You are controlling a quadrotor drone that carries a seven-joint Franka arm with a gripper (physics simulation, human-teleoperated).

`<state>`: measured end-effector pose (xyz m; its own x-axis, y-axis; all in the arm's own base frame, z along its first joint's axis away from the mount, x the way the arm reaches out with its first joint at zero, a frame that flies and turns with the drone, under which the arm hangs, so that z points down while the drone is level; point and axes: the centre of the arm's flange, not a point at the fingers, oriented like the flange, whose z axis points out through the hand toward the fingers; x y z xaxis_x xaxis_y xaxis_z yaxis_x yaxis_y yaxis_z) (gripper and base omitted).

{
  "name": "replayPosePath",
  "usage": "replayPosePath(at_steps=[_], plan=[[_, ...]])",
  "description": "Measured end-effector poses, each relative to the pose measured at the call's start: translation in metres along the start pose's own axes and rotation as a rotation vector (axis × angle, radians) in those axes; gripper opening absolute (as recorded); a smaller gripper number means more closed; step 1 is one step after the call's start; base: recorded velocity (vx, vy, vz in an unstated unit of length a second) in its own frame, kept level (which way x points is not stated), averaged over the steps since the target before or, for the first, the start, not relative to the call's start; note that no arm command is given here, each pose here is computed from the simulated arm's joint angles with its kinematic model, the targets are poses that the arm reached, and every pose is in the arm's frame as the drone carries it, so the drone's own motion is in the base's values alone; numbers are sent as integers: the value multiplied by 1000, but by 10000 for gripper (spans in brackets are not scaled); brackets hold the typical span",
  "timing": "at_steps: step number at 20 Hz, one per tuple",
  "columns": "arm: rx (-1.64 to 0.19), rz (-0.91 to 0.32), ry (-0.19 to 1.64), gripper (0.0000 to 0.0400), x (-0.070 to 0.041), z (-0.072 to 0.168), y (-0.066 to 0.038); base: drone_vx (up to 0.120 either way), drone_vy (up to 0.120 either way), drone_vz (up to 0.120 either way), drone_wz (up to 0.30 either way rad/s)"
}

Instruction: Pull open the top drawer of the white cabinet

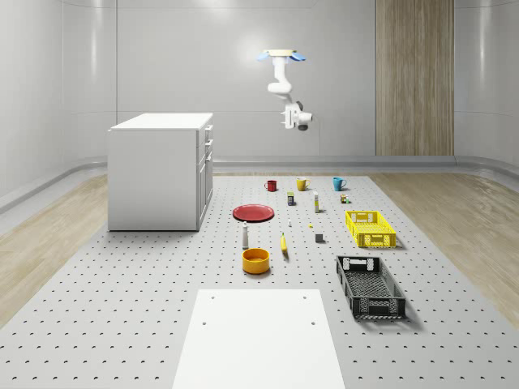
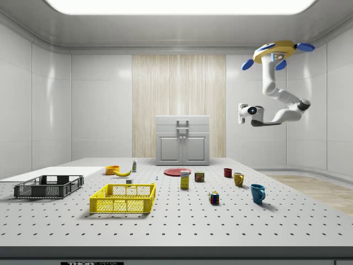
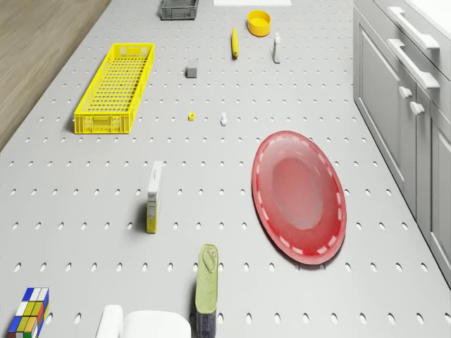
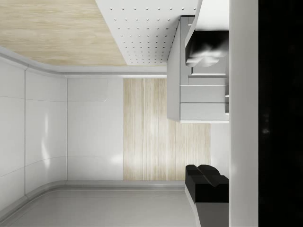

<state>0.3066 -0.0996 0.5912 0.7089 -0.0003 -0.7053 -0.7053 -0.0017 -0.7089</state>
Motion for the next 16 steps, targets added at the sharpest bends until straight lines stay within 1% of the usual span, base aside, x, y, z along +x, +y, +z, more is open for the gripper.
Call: replayPosePath(at_steps=[16], plan=[[0,0,0,305,0,0,0,120,-120,0,0]])
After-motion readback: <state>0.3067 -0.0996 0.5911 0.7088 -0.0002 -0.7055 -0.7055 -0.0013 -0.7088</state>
